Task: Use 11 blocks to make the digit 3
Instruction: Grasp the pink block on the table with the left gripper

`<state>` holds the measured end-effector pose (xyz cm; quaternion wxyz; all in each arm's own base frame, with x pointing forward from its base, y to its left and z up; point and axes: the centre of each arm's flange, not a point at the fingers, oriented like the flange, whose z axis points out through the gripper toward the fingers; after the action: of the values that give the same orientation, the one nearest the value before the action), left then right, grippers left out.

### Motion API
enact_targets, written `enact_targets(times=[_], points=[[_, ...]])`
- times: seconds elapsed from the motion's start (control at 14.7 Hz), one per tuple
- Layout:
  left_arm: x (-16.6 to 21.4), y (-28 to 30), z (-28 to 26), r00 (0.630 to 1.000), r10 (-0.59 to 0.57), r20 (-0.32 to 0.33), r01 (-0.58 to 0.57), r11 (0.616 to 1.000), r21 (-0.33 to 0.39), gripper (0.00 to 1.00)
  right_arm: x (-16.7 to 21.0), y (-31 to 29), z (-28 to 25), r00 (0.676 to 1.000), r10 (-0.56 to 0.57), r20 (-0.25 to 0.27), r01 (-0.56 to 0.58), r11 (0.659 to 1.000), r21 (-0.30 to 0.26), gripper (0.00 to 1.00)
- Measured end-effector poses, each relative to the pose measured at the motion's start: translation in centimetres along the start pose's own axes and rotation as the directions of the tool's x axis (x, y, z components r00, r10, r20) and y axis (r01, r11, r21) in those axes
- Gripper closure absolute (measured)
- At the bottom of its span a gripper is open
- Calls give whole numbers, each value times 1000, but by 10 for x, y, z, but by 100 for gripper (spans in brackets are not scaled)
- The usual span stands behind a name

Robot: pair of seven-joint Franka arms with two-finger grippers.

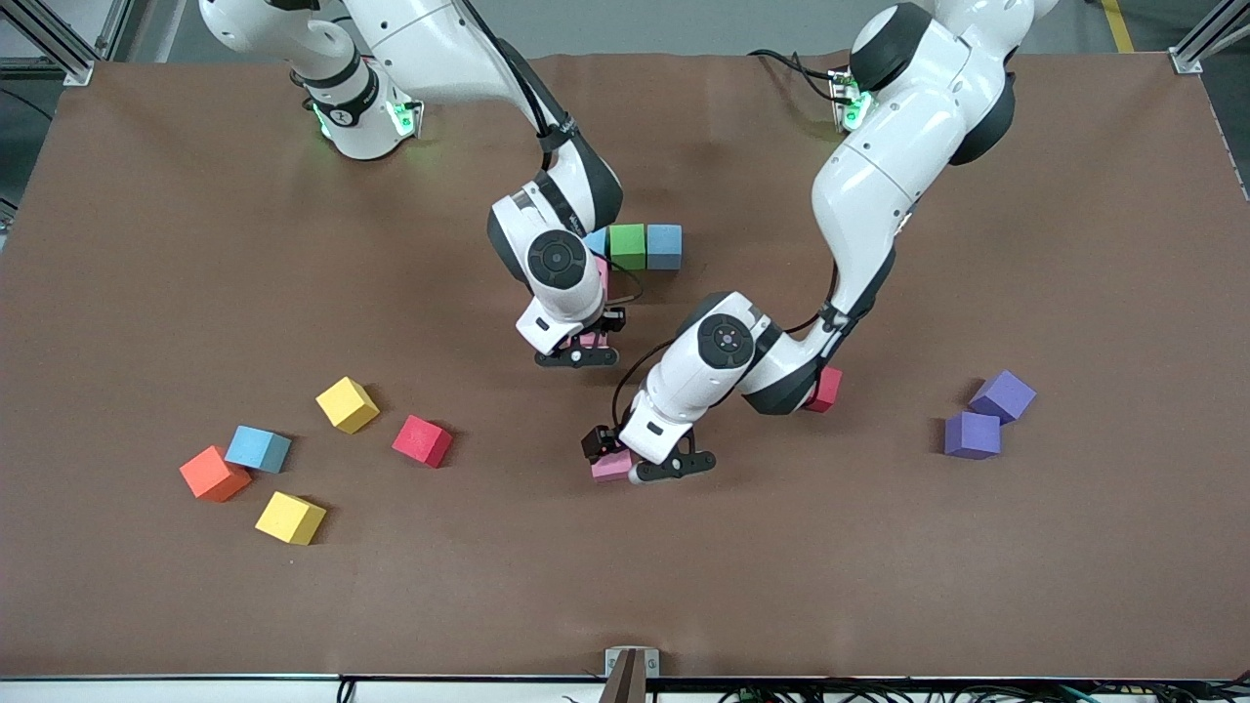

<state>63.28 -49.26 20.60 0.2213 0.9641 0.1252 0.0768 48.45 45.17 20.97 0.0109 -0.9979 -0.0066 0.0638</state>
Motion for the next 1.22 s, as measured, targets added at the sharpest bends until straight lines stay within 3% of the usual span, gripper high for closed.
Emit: enact_targets(times=[0.95,1.09,1.22], points=[[-9,-4,28,1000,-1,-11,1,1000,-27,8,-10,8,-7,1000,-6,3,6,1000,-6,45],[-6,-5,26,1000,-3,-18,2,1000,-27,25,-10,8,-6,1000,-7,0,7,1000,-5,45],[-1,-6,24,1000,-5,-27,5,1000,-28,30,-11,7,-5,1000,-8,-1,8,1000,-5,45]])
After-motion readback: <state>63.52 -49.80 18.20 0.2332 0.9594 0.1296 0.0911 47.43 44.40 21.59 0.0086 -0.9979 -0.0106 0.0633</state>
